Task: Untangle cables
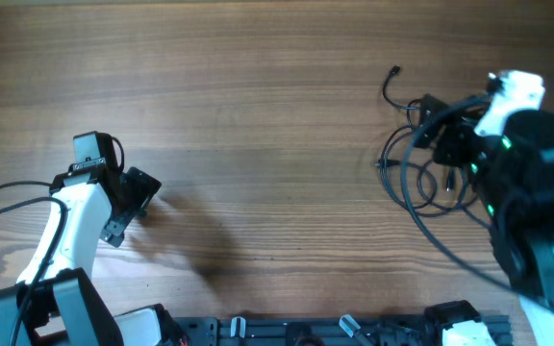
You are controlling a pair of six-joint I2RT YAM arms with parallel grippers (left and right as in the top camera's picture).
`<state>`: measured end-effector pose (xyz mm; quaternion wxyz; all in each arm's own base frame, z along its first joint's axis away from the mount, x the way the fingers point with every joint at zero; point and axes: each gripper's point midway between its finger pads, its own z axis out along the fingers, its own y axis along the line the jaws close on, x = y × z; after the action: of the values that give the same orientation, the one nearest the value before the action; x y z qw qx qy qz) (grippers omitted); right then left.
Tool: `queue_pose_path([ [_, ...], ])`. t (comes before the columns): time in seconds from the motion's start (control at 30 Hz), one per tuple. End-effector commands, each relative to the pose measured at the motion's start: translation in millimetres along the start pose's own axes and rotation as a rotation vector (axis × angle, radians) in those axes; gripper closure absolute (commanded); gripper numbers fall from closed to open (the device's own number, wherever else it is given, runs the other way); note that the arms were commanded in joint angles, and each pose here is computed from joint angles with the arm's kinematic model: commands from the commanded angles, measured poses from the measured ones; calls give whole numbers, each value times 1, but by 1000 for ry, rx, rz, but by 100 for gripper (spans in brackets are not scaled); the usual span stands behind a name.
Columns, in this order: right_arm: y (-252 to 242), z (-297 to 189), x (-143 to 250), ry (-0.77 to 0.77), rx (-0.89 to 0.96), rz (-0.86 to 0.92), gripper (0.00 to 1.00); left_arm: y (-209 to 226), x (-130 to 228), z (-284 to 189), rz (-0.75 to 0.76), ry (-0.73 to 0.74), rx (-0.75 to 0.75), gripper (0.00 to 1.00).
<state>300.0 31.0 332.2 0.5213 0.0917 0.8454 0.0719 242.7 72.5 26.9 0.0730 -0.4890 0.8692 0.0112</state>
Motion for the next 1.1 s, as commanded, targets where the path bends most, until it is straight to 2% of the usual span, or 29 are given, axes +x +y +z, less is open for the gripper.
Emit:
queue_pose_path([
  [0.0,0,-28,-14,-85,-29,16,0,-1,-7,-6,-23,-30,5,0],
  [0.17,-1,-33,-12,-89,-30,18,0,-1,-7,-6,-23,-30,5,0],
  [0.33,-14,-59,10,-65,-10,12,0,-1,-7,-6,-23,-30,5,0],
  [0.57,-32,-115,31,-247,-44,39,0,-1,-7,-6,-23,-29,4,0],
  [0.73,-41,-122,60,-343,-85,54,0,-1,-7,-6,-23,-30,5,0],
  [0.9,-33,-111,57,-536,-175,58,0,-1,-7,-6,-23,-30,5,0],
  [1.07,8,-132,20,-875,-364,-143,0,-1,-7,-6,-23,-29,4,0],
])
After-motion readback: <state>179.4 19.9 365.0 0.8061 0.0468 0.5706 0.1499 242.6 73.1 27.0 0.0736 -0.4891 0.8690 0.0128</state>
